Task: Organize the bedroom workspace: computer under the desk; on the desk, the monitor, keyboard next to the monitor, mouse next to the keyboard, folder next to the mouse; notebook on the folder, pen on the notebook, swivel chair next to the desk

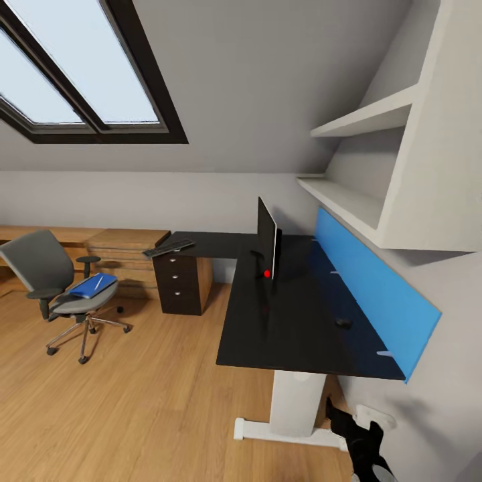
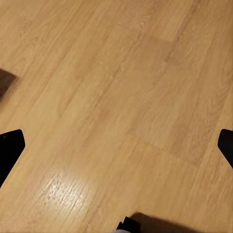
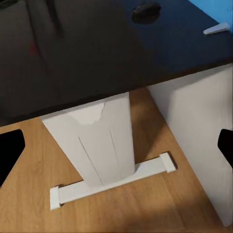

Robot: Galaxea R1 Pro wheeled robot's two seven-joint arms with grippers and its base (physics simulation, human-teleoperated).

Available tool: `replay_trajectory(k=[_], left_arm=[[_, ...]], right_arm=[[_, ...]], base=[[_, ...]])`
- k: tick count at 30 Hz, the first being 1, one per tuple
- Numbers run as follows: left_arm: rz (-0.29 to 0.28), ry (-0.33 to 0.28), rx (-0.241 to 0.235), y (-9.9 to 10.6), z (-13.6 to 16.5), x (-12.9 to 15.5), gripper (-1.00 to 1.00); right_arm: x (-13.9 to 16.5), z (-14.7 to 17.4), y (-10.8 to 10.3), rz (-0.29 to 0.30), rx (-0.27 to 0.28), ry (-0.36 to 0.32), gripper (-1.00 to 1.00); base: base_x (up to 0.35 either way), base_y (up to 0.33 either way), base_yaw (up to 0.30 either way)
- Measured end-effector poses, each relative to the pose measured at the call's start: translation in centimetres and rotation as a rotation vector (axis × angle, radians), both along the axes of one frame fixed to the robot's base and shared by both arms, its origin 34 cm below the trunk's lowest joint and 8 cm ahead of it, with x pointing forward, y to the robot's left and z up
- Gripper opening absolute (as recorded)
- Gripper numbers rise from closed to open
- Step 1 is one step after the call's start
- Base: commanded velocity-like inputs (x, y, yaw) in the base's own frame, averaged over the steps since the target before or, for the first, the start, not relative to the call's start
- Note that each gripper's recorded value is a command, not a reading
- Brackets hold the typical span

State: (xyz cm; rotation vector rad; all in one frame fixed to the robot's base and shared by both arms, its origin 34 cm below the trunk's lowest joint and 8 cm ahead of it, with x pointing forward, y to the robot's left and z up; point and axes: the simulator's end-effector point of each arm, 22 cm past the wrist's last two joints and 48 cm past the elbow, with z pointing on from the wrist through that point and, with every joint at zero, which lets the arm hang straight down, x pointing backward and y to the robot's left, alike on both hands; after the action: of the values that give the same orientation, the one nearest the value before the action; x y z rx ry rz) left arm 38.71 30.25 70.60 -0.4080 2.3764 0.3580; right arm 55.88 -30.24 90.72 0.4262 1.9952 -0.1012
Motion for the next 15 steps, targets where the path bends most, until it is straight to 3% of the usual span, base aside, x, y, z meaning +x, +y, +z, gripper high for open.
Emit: replay_trajectory(k=[5, 6, 7, 11, 15], left_arm=[[0.000, 0.002, 0.000, 0.0, 0.0, -0.1, 1.00], [0.002, 0.005, 0.002, 0.1, -0.1, -0.2, 1.00], [0.002, 0.005, 0.002, 0.1, -0.1, -0.2, 1.00], [0.003, 0.004, 0.002, 0.1, -0.1, -0.2, 1.00], [0.001, 0.004, 0.002, 0.0, -0.1, -0.2, 1.00]], right_arm=[[1.0, 3.0, -1.3, -0.001, -0.029, -0.058, 1.00], [2.2, 7.3, -1.8, 0.005, -0.043, -0.109, 1.00], [2.4, 8.5, -1.9, 0.006, -0.045, -0.121, 1.00], [3.5, 10.4, -1.7, 0.024, -0.037, -0.082, 1.00], [8.5, 15.2, -1.5, 0.033, -0.040, -0.144, 1.00]], base=[[0.000, 0.000, 0.000], [0.000, 0.000, 0.000], [0.000, 0.000, 0.000], [0.000, 0.000, 0.000], [0.006, 0.000, 0.000]])
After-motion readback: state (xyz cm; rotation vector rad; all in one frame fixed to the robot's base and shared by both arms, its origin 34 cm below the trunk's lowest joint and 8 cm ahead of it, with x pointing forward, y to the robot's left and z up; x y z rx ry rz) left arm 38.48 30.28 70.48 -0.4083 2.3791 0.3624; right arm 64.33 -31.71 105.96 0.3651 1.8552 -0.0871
